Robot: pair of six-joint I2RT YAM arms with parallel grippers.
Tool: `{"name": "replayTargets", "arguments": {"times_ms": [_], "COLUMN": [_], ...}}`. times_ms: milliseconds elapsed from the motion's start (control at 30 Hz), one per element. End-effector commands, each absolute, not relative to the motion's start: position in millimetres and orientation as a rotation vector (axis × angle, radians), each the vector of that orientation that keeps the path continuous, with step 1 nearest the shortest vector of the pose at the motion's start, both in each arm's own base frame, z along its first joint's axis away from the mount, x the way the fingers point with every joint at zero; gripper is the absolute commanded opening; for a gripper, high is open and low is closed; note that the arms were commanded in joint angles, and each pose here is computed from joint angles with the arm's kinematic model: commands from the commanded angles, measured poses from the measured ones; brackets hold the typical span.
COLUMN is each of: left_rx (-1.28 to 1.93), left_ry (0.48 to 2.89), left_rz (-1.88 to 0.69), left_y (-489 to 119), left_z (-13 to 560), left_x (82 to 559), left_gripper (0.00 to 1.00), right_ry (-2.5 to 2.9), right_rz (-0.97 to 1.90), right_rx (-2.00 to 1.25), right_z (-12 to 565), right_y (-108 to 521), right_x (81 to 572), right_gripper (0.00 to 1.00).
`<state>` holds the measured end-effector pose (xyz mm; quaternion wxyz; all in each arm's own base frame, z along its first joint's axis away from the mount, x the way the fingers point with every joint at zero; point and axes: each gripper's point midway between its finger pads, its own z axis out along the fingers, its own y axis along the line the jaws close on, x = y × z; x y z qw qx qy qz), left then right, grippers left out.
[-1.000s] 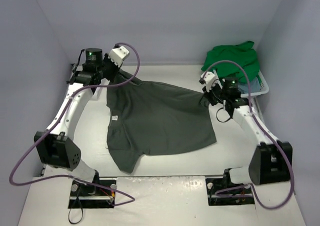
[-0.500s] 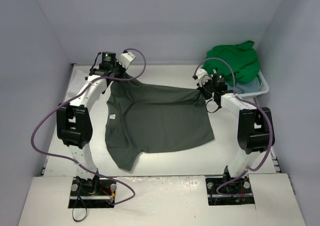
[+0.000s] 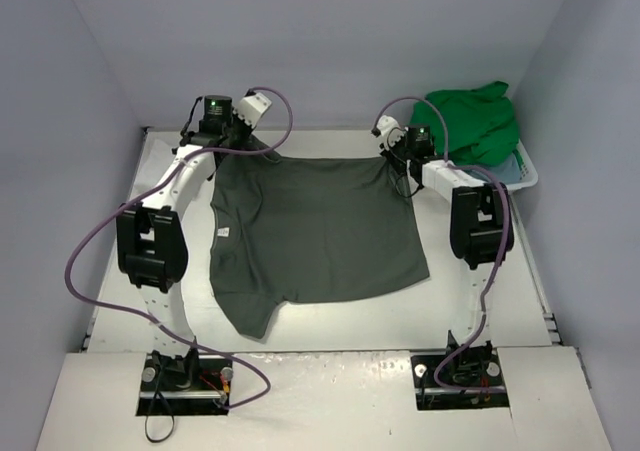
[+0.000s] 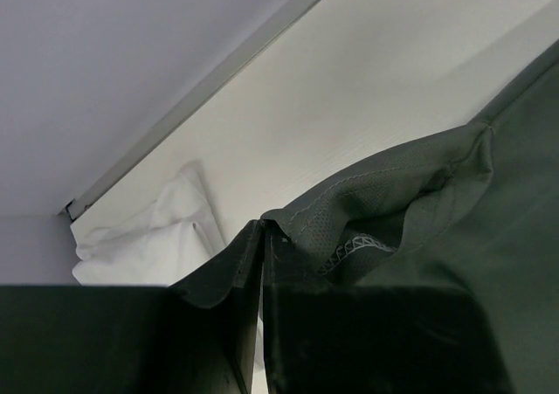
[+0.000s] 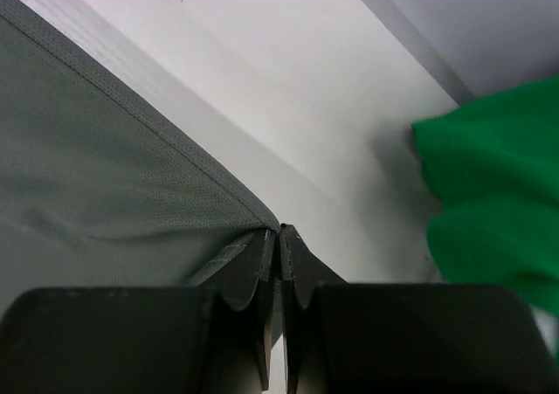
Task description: Fold and stack the t-shirts
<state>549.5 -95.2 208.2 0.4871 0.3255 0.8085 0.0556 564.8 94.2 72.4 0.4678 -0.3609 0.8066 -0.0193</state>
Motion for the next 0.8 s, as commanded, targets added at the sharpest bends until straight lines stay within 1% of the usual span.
{"name": "replayTargets", "arguments": {"times_ms": [0, 200, 333, 500, 533, 567, 667, 767], "left_rx": [0.763, 0.776, 0.784, 0.794, 0.794, 0.791, 0.795, 0.801], "left_ry": [1.873, 1.897, 1.913, 1.927, 1.927, 1.919, 1.934, 1.942], "left_rz": [0.171, 0.166, 0.175, 0.198, 0.201, 0.206, 0.218, 0.25], "left_y": [-97, -98, -98, -98, -98, -98, -97, -94], "left_z": [240, 222, 210, 194, 192, 195, 182, 172], "left_x": [565, 573, 581, 595, 597, 600, 609, 617], "left_gripper": [0.0, 0.0, 0.0, 0.0, 0.0, 0.0, 0.0, 0.0], "right_ry": [1.921, 1.931, 1.952, 1.94, 1.935, 1.934, 1.935, 1.948], "right_rz": [-0.052, -0.068, -0.141, -0.23, -0.251, -0.282, -0.336, -0.397], "right_rx": [-0.9, -0.925, -0.901, -0.845, -0.834, -0.821, -0.794, -0.76], "right_z": [86, 68, 58, 63, 61, 63, 59, 57], "right_y": [107, 116, 109, 99, 97, 93, 86, 78], "right_x": [588, 606, 619, 634, 637, 639, 644, 648], "right_gripper": [0.0, 0.0, 0.0, 0.01, 0.03, 0.08, 0.19, 0.23]}}
